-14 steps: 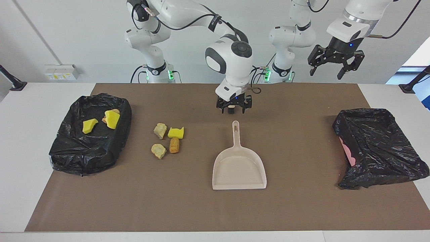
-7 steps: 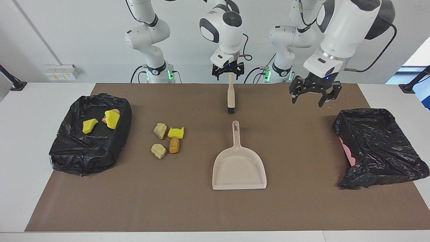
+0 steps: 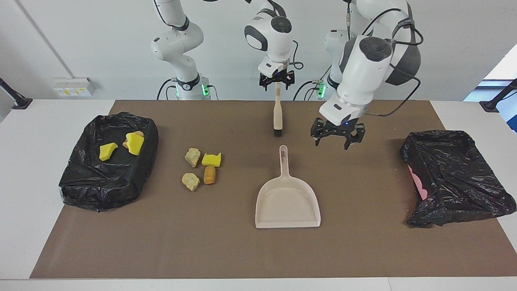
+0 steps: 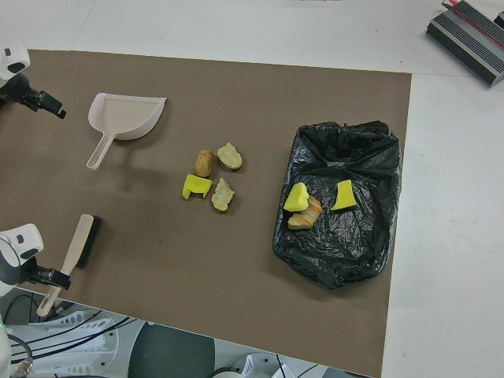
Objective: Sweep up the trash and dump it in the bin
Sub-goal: 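Move the left gripper to the dustpan handle and grasp it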
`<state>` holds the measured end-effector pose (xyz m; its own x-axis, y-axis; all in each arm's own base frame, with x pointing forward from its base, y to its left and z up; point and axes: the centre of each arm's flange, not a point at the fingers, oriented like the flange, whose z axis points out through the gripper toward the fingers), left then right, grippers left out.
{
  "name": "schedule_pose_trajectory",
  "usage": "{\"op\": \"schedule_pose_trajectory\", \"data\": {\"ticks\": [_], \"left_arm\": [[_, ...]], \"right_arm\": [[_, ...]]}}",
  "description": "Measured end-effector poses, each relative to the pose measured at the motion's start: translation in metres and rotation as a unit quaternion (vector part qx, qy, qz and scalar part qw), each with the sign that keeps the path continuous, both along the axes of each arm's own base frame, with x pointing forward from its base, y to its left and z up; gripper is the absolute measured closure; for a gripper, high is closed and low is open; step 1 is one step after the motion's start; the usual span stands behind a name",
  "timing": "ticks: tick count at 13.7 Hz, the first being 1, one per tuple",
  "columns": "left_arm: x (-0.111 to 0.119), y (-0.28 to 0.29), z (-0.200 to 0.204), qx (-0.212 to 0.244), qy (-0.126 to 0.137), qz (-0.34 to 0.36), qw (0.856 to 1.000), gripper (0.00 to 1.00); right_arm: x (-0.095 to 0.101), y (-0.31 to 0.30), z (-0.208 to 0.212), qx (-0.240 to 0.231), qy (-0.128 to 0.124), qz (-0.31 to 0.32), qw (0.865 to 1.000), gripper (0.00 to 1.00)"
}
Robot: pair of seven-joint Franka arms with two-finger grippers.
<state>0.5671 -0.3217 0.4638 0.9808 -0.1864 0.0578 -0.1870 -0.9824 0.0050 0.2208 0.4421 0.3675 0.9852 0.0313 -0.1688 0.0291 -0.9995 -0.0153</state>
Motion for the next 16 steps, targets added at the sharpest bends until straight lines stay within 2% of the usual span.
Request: {"op": "schedule_pose_trajectory", "data": {"ticks": [3, 7, 11, 15, 16], "left_arm": [[-0.008, -0.039, -0.045, 0.004, 0.007, 0.006, 1.0, 0.0], [-0.008, -0.039, -0.07, -0.002, 0.001, 0.038, 0.999, 0.0], [-0.005, -0.042, -0.093, -0.002, 0.003, 0.057, 0.998, 0.0], [-0.006, -0.047, -0.109, -0.003, 0.004, 0.055, 0.998, 0.0], [-0.006, -0.048, -0.11, -0.003, 0.004, 0.054, 0.999, 0.04]], "right_arm": [[-0.008, 0.004, -0.014, 0.01, -0.009, -0.008, 1.0, 0.0], [-0.027, 0.007, -0.039, 0.006, -0.008, -0.01, 1.0, 0.0], [-0.029, 0.006, -0.041, 0.005, -0.007, -0.008, 1.0, 0.0], [-0.029, 0.006, -0.041, 0.005, -0.008, -0.008, 1.0, 0.45], [-0.029, 0.006, -0.041, 0.005, -0.008, -0.008, 1.0, 0.57]]}}
